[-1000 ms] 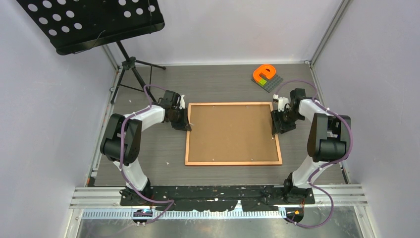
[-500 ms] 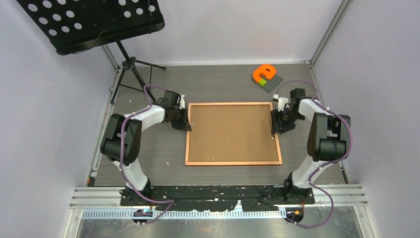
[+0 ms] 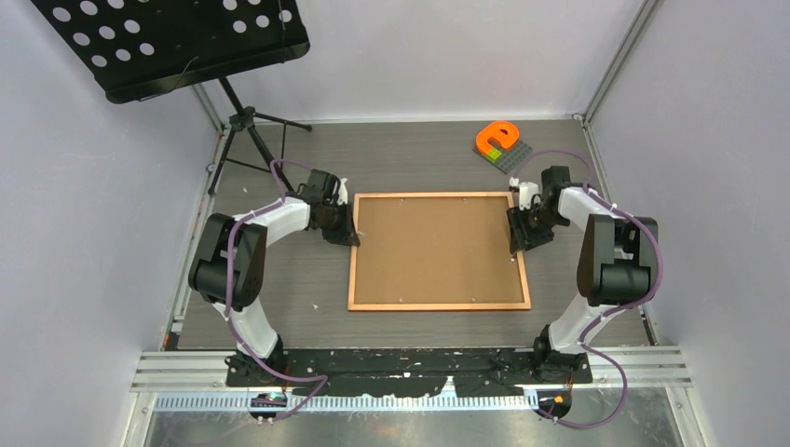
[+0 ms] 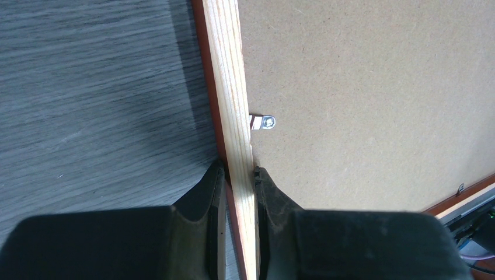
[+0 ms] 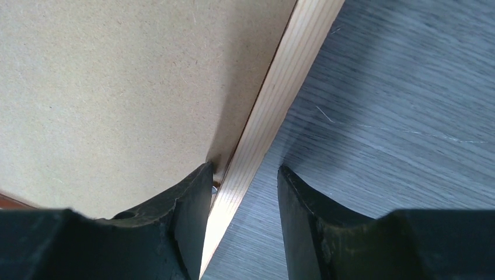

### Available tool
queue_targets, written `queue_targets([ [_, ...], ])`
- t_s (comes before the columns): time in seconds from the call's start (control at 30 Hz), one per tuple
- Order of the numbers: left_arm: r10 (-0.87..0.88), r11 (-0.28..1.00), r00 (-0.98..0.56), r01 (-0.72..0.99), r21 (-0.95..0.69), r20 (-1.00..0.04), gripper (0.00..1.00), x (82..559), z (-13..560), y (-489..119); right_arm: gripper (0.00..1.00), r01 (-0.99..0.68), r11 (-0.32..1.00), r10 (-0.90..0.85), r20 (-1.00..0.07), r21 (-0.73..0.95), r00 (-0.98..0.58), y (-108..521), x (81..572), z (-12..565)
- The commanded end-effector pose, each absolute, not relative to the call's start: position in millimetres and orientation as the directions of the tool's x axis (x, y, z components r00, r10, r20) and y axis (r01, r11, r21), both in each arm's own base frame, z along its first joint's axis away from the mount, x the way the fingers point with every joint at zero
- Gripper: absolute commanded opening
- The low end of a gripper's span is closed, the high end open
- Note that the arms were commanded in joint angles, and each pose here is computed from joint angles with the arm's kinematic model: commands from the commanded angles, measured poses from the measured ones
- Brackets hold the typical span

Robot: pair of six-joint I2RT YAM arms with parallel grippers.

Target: Put the photo into the frame

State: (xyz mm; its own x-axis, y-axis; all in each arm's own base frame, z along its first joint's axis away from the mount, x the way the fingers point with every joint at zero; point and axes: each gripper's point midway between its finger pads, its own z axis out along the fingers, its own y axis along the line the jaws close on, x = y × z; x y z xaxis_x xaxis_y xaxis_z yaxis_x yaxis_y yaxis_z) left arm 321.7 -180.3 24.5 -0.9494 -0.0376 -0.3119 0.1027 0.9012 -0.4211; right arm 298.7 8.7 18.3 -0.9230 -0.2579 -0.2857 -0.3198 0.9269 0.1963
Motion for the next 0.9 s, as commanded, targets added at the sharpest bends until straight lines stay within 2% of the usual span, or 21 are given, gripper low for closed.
queue_targets([
  [0.0, 0.008, 0.907, -0.963, 0.12, -0.404, -0.269, 0.0, 310, 13, -176, 0.5, -0.369, 0.91, -0.322, -0.242, 0.186, -0.915, 14, 281, 10],
  [0.3, 0.004, 0.908, -0.963, 0.116, -0.402, -0.268, 0.0, 311, 12, -174, 0.5, -0.444, 0.88, -0.399, -0.243, 0.17, -0.884, 11, 280, 14],
  [0.53, 0.002, 0.909, -0.964, 0.113, -0.401, -0.267, 0.0, 311, 12, -173, 0.44, -0.49, 0.859, -0.448, -0.242, 0.151, -0.861, 6, 286, 20],
  [0.87, 0.002, 0.909, -0.965, 0.112, -0.401, -0.264, 0.0, 311, 10, -173, 0.43, -0.531, 0.832, -0.491, -0.232, 0.163, -0.84, 3, 284, 22],
])
